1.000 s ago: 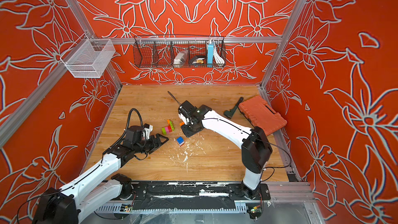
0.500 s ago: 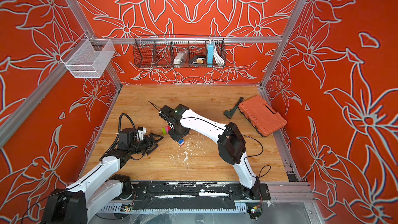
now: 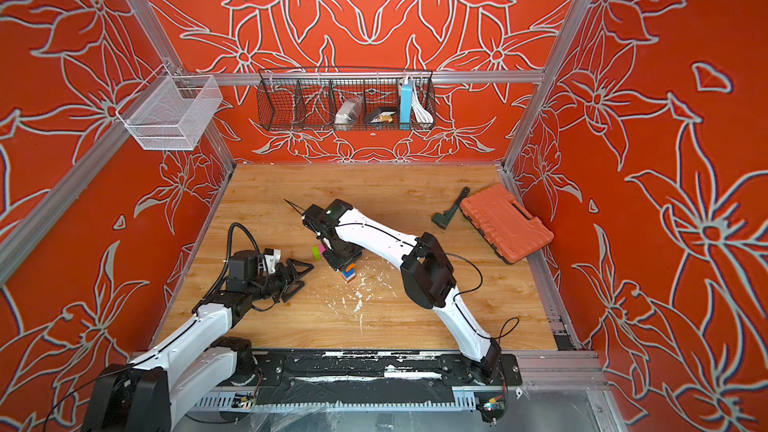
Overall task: Assemble the letter r with lego
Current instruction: Assemble the lego brick with the lego brick.
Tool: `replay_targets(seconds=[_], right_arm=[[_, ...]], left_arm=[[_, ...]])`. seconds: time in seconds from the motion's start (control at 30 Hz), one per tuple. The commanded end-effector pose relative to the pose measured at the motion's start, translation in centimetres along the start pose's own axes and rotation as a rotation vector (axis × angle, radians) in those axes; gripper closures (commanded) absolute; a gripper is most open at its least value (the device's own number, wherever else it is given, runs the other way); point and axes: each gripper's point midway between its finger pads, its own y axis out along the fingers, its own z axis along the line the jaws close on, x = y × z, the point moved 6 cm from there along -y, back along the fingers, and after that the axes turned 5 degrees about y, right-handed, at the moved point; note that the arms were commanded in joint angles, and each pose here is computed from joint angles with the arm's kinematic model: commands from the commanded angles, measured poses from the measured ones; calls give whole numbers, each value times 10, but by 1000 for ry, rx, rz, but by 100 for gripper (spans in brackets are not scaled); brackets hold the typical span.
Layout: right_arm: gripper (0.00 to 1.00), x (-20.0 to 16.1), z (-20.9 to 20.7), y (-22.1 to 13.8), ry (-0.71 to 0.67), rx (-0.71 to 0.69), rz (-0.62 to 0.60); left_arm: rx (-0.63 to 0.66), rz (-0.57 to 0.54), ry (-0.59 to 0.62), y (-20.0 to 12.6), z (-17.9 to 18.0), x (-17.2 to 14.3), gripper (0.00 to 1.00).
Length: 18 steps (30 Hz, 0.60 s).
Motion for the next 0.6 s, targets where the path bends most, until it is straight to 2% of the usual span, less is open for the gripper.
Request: replay_targets(seconds=[0.0,0.57], right_arm=[[100,-1,-2,-1,-11,-19,28],[100,0,2,13,4,-5,70]], left_arm=[[-21,0,4,-1,-3,0,21],[-15,9,3,-1,-1,-1,21]])
